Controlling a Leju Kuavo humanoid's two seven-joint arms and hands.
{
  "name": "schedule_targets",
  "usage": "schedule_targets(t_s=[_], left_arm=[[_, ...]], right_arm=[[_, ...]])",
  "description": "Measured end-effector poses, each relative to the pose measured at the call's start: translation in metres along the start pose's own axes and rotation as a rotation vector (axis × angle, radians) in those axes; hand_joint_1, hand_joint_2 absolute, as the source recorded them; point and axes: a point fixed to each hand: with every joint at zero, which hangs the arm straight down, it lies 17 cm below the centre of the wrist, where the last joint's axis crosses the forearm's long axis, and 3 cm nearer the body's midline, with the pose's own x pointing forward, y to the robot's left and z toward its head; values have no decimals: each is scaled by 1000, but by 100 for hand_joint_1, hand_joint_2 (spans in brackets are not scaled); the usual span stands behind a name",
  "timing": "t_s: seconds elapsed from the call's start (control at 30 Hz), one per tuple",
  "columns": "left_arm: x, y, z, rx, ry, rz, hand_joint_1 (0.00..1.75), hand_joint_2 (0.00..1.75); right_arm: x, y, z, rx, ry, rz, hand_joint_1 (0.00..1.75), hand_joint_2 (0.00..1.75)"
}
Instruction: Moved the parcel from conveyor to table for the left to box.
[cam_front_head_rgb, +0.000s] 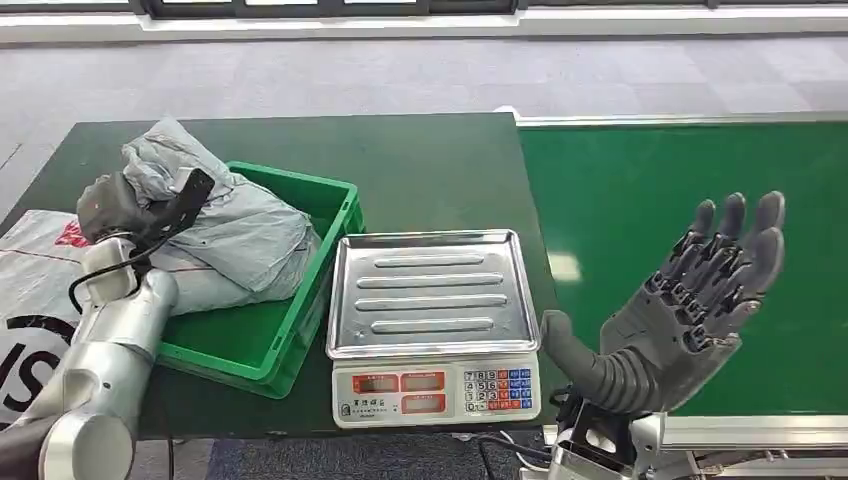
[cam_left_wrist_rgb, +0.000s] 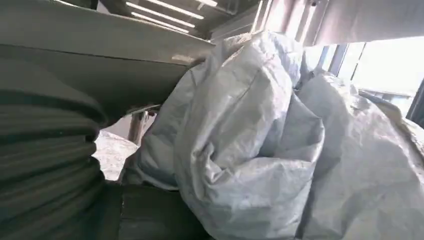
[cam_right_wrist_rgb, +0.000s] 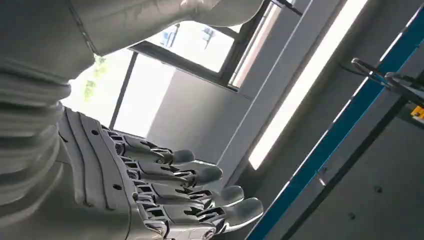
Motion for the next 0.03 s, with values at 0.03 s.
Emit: schedule_targets(t_s=[0.03], left_arm=[[-5, -3, 3, -4, 10, 12, 0, 0]], right_arm=[[0, 0, 1, 2, 2, 1, 0, 175]])
